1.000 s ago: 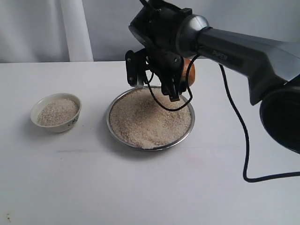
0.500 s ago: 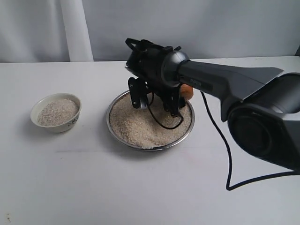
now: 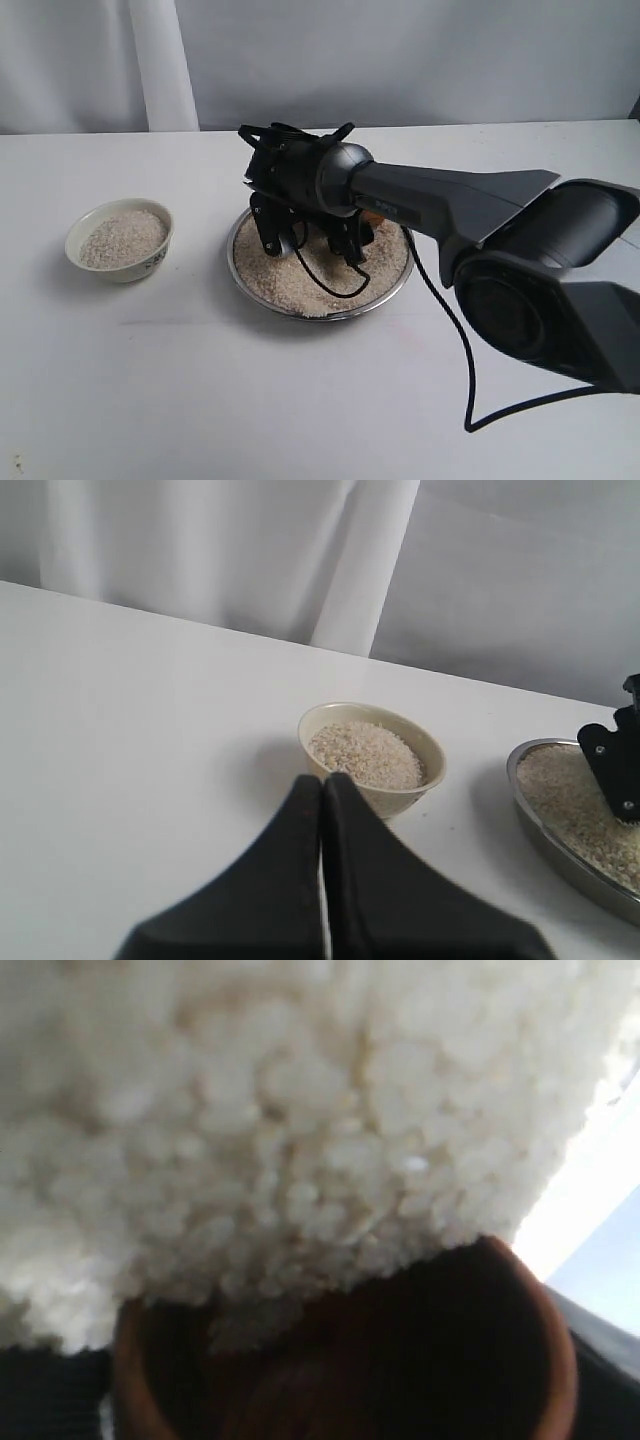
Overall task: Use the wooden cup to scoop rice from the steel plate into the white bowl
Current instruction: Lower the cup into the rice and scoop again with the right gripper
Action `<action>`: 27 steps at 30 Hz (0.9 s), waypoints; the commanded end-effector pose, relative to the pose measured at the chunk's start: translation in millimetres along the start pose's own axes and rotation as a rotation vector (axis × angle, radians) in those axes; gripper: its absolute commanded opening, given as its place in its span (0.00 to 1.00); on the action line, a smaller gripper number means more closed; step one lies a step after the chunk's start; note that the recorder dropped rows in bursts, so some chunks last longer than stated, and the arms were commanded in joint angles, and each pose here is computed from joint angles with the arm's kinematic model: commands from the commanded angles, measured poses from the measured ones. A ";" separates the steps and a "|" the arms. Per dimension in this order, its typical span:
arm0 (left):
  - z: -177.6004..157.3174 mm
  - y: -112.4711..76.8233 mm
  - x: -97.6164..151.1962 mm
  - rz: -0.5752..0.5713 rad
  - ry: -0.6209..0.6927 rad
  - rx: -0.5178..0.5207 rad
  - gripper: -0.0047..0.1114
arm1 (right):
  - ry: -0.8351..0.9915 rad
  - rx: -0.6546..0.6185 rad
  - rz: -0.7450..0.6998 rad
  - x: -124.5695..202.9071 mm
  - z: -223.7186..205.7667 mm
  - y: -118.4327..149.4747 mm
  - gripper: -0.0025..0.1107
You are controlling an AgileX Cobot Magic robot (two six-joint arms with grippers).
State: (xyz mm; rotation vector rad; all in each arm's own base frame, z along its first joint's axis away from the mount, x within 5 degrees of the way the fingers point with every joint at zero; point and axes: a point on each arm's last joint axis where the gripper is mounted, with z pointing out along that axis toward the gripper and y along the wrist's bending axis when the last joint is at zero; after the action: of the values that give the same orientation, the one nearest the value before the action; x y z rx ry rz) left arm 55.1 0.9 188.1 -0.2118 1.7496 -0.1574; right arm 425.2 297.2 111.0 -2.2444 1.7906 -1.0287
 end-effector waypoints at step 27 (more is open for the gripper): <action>-0.3 -0.7 -0.9 -0.006 -0.008 0.010 0.04 | -0.473 -0.449 0.468 -6.3 19.3 14.2 0.02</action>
State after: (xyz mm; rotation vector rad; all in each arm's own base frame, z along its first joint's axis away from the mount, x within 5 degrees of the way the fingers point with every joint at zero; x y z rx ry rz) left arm 55.1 0.9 188.1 -0.2118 1.7496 -0.1574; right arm 432.3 290.3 115.4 -1.8930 2.1658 -0.2191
